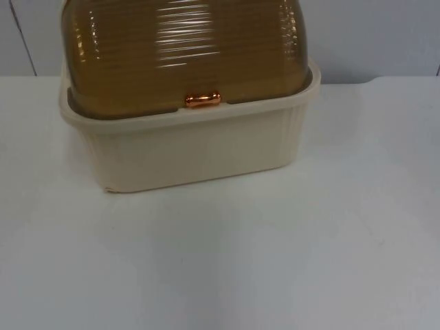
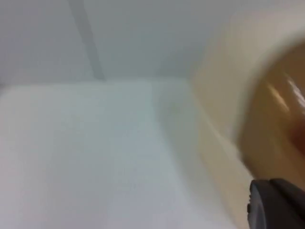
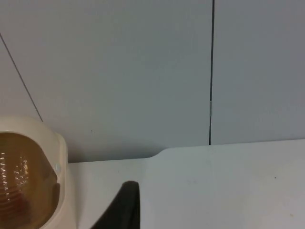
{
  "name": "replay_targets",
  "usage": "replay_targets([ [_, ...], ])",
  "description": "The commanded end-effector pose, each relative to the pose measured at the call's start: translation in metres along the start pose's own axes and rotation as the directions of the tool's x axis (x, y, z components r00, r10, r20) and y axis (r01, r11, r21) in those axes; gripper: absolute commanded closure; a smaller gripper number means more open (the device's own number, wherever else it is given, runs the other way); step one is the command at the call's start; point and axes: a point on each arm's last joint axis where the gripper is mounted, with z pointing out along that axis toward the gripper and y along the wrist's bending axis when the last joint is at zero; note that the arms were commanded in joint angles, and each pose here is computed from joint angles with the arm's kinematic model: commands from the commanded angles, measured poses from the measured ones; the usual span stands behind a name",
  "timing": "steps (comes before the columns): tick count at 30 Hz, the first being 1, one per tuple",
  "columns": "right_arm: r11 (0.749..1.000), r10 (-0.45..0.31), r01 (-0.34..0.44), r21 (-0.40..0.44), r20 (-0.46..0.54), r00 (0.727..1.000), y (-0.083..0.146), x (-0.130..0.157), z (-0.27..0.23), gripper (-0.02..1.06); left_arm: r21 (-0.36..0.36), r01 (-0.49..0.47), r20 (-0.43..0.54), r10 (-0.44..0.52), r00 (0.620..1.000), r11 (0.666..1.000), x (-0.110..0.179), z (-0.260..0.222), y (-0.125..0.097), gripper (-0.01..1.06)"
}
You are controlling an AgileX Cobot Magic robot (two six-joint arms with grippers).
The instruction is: Open the box lid with the left hand, place the block into the box with the right hand, then close the box lid with the left hand.
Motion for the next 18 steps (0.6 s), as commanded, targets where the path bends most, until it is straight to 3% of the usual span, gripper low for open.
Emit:
replay_targets([
  [1,1.000,-0.003,0.003,-0.010,0.006,1.000,0.002,0.001,-0.001,0.00,-0.051,0.072,0.092,-0.067,0.993,0.996,-0.008,-0.023,0.010,1.05],
  [4,1.000,0.001,-0.001,-0.012,0.016,1.000,0.002,0.000,-0.001,0.00,-0.041,0.148,0.266,-0.132,0.955,0.988,-0.022,-0.043,0.006,1.05],
  [8,1.000,0.004,-0.003,-0.013,0.019,1.000,0.002,0.000,-0.001,0.00,-0.031,0.069,0.333,-0.055,0.941,0.997,-0.027,-0.062,-0.004,1.05],
  [11,1.000,0.004,-0.003,-0.013,0.019,1.000,0.002,0.000,-0.001,0.00,-0.081,0.014,0.414,0.021,0.910,0.997,-0.032,-0.081,-0.003,1.05],
  [15,1.000,0.004,-0.004,-0.013,0.020,1.000,0.002,0.000,-0.001,0.00,-0.079,0.037,0.446,0.002,0.895,0.996,-0.034,-0.086,-0.003,1.05],
  [18,1.000,0.005,-0.005,-0.015,0.018,1.000,0.002,0.000,-0.001,0.00,-0.041,0.067,0.419,-0.044,0.907,0.997,-0.032,-0.084,-0.005,1.02],
])
